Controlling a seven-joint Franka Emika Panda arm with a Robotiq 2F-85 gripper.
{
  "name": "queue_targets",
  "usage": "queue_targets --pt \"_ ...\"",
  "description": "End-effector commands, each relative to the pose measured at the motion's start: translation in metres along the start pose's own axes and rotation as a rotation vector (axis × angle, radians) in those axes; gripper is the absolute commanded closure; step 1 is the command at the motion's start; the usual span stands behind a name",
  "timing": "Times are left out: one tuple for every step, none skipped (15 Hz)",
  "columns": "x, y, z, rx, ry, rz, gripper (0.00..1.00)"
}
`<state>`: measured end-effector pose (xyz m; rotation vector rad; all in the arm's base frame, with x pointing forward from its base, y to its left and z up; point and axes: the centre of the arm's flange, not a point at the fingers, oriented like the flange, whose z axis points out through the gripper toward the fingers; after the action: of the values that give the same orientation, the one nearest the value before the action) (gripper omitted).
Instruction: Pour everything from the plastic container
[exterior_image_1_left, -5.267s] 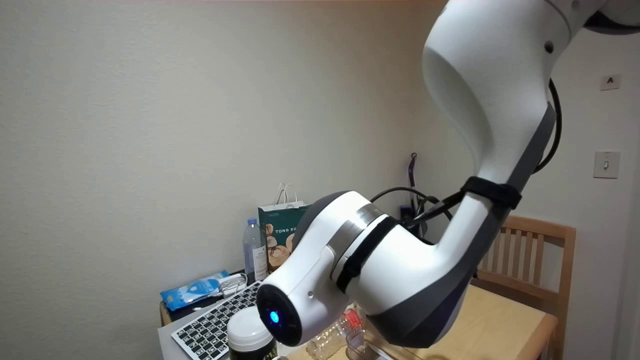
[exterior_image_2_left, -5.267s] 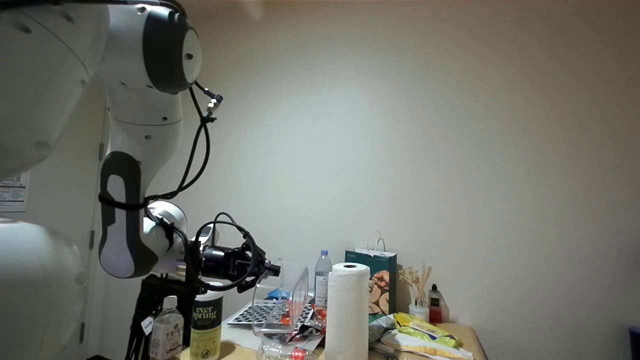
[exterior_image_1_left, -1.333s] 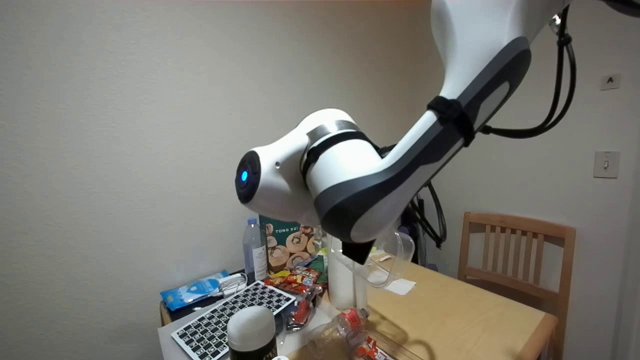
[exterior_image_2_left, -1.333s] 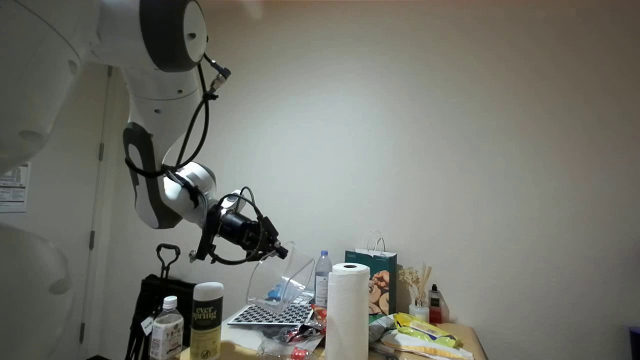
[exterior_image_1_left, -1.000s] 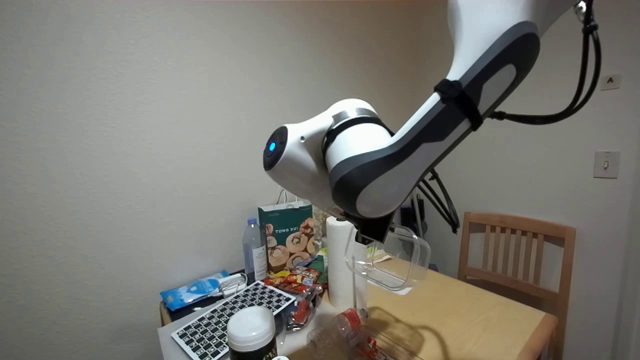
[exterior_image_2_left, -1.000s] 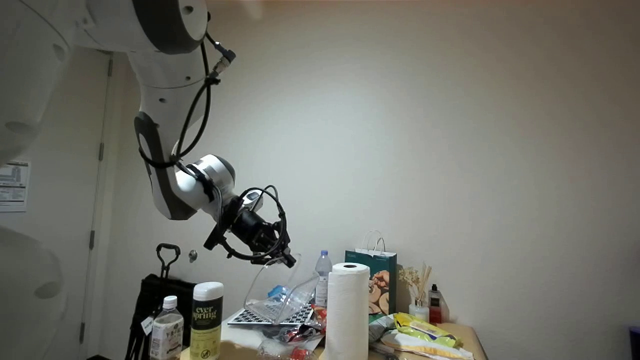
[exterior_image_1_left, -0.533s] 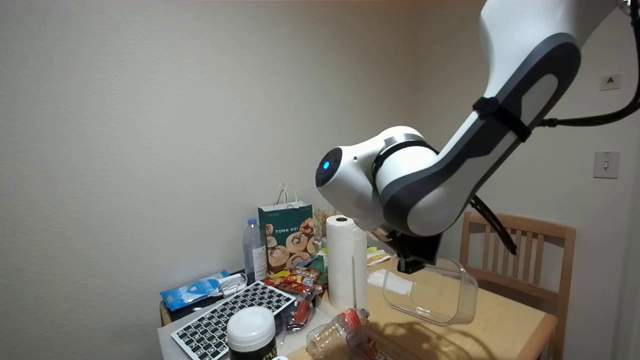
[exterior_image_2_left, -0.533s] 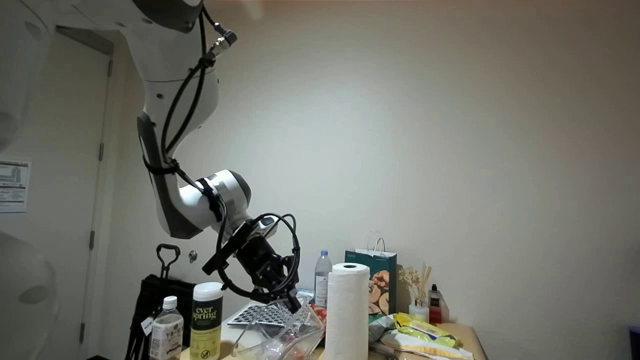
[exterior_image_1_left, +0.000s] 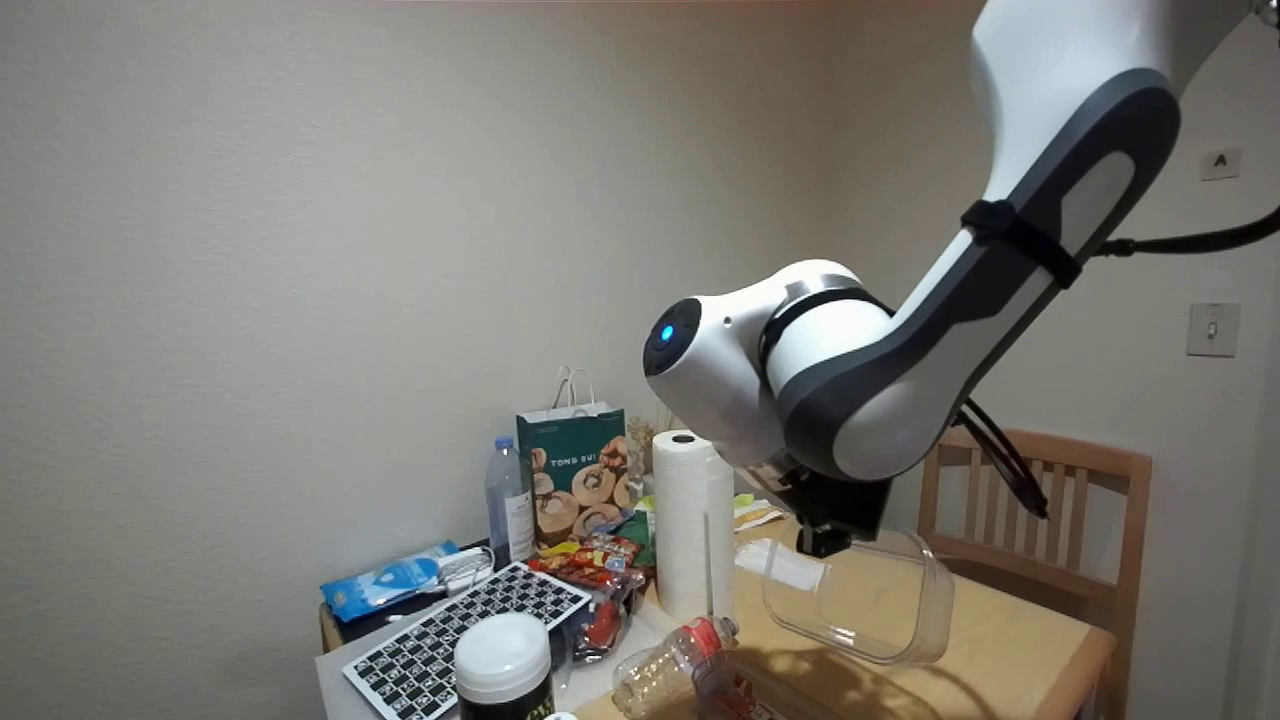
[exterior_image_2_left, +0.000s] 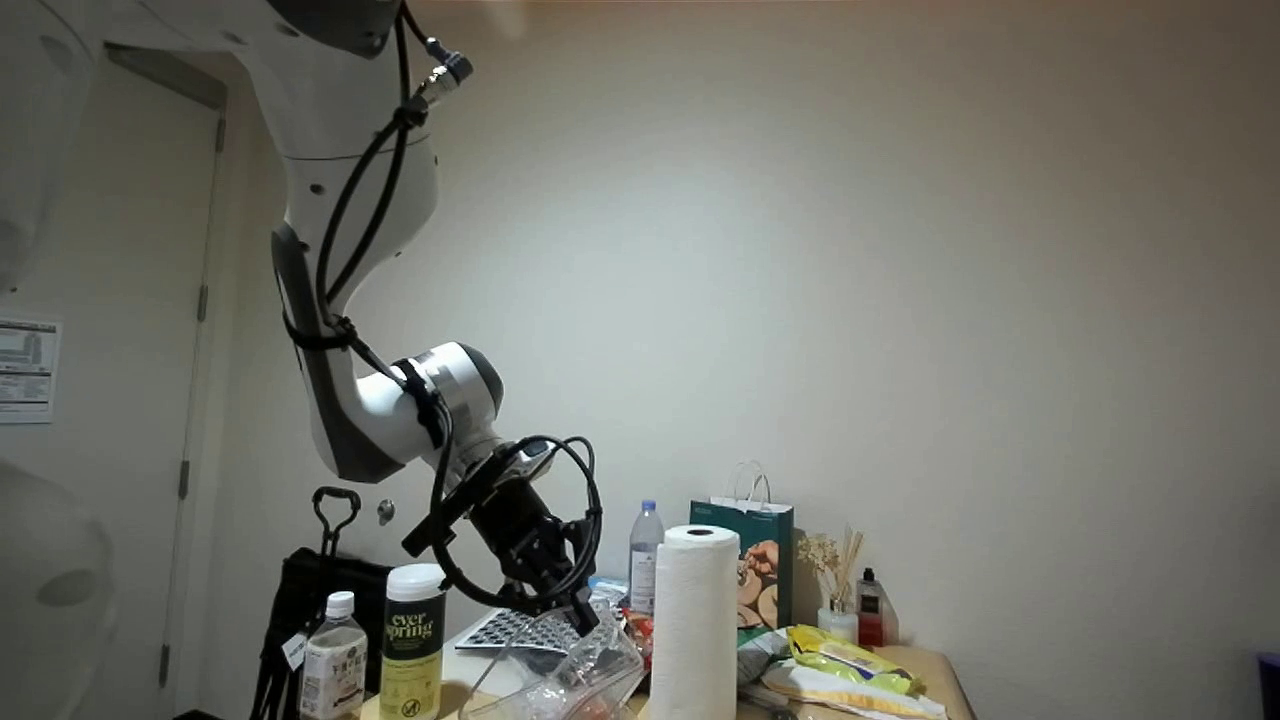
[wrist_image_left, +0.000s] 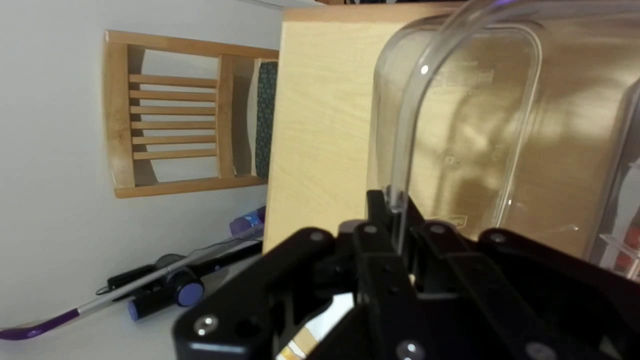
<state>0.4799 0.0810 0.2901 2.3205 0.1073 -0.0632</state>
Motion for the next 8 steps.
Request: queue_targets --pt "0.006 -0.019 0.032 0.108 0.091 -0.066 0.98" --pt "0.008 -0.026 0.041 0.149 0.126 -0.092 0.98" --pt "0.011 -0.032 0.049 0.179 0.152 -0.11 0.98" --pt "0.013 -0.036 0.056 0.202 0.176 -0.124 0.98" --pt "0.015 -0.038 0.062 0.214 0.195 -0.134 0.98" --pt "0.018 -0.037 0.065 0.216 0.2 -0.125 0.98" --pt "0.019 -0.034 0.065 0.217 0.204 -0.115 0.98" --pt "0.016 -0.042 0.06 0.214 0.176 -0.094 0.98"
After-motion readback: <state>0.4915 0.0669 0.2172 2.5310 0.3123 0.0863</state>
